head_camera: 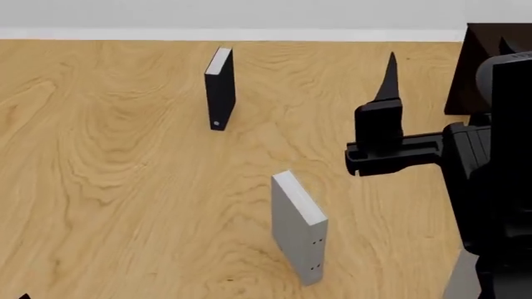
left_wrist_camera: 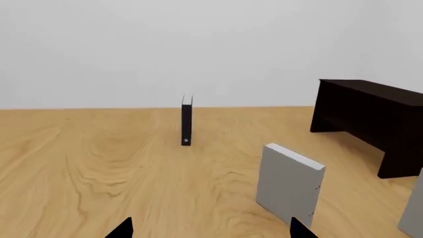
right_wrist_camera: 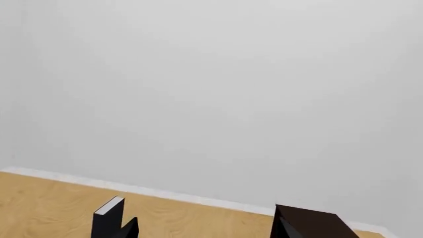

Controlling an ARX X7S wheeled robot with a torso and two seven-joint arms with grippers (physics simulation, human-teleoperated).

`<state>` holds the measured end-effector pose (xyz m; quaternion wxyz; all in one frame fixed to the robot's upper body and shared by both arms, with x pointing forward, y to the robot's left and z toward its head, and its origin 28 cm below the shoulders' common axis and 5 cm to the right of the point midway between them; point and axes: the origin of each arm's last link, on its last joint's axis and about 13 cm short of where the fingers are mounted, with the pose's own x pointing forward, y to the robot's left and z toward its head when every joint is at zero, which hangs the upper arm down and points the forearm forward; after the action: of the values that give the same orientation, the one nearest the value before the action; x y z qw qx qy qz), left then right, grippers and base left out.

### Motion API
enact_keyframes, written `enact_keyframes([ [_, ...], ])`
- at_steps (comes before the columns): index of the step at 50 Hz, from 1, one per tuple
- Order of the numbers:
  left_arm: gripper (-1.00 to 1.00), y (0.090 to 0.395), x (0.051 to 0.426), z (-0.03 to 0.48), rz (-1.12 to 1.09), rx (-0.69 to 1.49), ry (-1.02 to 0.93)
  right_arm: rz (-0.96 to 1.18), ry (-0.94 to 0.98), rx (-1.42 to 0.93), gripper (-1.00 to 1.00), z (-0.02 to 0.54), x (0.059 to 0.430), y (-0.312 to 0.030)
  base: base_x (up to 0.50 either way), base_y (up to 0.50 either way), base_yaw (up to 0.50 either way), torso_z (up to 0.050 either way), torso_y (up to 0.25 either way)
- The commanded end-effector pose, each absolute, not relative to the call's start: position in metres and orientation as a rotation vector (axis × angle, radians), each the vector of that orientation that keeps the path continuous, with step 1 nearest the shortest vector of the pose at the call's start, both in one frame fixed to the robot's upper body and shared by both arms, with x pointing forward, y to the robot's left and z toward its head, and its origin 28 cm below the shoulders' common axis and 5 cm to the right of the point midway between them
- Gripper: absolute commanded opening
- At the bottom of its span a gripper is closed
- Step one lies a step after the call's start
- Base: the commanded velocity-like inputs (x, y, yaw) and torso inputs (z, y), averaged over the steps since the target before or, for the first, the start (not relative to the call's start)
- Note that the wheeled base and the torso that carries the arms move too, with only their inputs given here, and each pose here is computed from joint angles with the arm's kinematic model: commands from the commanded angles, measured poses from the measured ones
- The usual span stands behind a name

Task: Pick up the book on the right and place it on the cabinet shelf.

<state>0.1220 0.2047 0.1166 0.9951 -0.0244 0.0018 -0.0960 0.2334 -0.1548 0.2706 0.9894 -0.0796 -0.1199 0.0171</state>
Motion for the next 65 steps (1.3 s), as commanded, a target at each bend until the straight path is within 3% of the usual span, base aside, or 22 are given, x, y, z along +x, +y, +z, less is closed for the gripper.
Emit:
enact_keyframes([
  [1, 1.0, 0.205, 0.122, 0.117, -0.193, -0.055, 0.002, 0.042, -0.234, -0.161, 1.0, 0.272, 0.233, -0.153, 0.48, -0.23, 0.0, 0.0, 0.0],
  [53, 1.0, 0.204, 0.119, 0.115, -0.204, -0.066, -0.004, 0.132, -0.195, -0.207, 1.0, 0.268, 0.232, -0.144, 0.38, -0.33, 0.0, 0.0, 0.001],
  [65, 1.0, 0.203, 0.117, 0.115, -0.207, -0.065, -0.006, 0.163, -0.183, -0.225, 1.0, 0.265, 0.23, -0.141, 0.0, 0.0, 0.0, 0.0, 0.001],
])
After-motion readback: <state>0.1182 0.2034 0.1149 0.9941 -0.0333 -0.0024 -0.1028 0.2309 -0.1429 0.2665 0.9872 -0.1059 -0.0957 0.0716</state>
